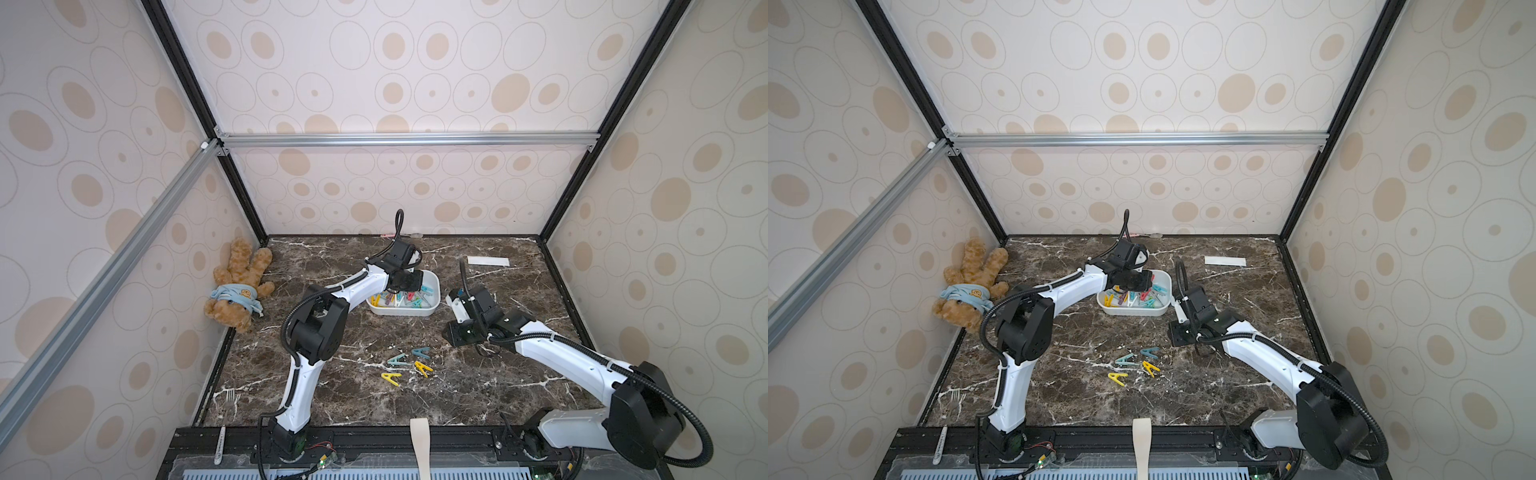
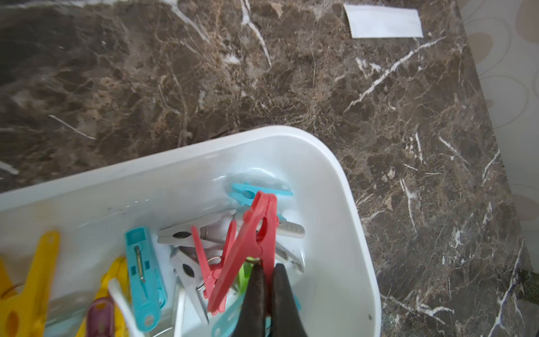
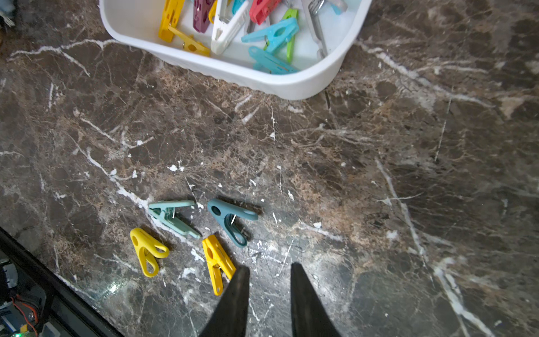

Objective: Put the clothespins into the storage box
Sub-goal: Place the clothespin in the storage box, then pick up the clothespin from the center of the board.

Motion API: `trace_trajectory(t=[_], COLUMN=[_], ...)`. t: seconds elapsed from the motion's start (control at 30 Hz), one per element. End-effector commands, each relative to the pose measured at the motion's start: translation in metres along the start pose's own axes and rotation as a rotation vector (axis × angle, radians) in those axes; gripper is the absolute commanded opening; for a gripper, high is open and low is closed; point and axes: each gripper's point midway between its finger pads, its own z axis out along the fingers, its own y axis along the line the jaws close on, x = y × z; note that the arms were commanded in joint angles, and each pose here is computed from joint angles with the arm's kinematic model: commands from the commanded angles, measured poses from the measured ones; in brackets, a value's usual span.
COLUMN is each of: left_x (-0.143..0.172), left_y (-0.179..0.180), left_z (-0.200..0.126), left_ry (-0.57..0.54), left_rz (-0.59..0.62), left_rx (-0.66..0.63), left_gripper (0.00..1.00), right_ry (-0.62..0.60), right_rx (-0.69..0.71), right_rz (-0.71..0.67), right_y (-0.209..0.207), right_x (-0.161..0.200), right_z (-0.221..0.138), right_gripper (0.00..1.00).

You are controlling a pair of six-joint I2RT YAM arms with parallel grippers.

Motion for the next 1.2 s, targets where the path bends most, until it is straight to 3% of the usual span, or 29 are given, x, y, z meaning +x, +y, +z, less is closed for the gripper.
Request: trace_trajectory(t=[0.0,0.2,0.4,0.63,0.97,1.17], left_x=[-0.006,-0.011,-0.015,-0.022,-0.014,0.02], left_y=[-0.021,-0.021,-0.022,-0.029,-0.033,-0.017], left_z=[0.003,0.015,0.013,-0.001,-0.058,-0.109], left_ry=[0.025,0.02,0.004,-0.027,-0.105,-0.158], left_rz=[0.027,0.011,0.004,0.021,0.065,0.054], left_rx=[0.042,0.036,0.038,0.048,0.025,-0.021], left_gripper=[0.0,0.05,0.24,0.25,0.3,0.33], right_ry=[-0.001,-0.003,-0.014,-0.009,0.006,0.076], right_rx=[0.006,-0.006,-0.009,-0.021,-0.057,-0.043], right_rz=[-0.001,-0.018,-0.026,-0.025,-0.049,-0.102], right_y=[-0.001,0.001,0.002,0.005,0.016,0.03], right_x=[0.002,0.0,-0.002,-0.001,0.0,0.031], right_z=[0.003,0.002,-0.001,-0.001,-0.006,-0.01], right_gripper=[0.28,0.29,0.3,0.3,0.3,0.31])
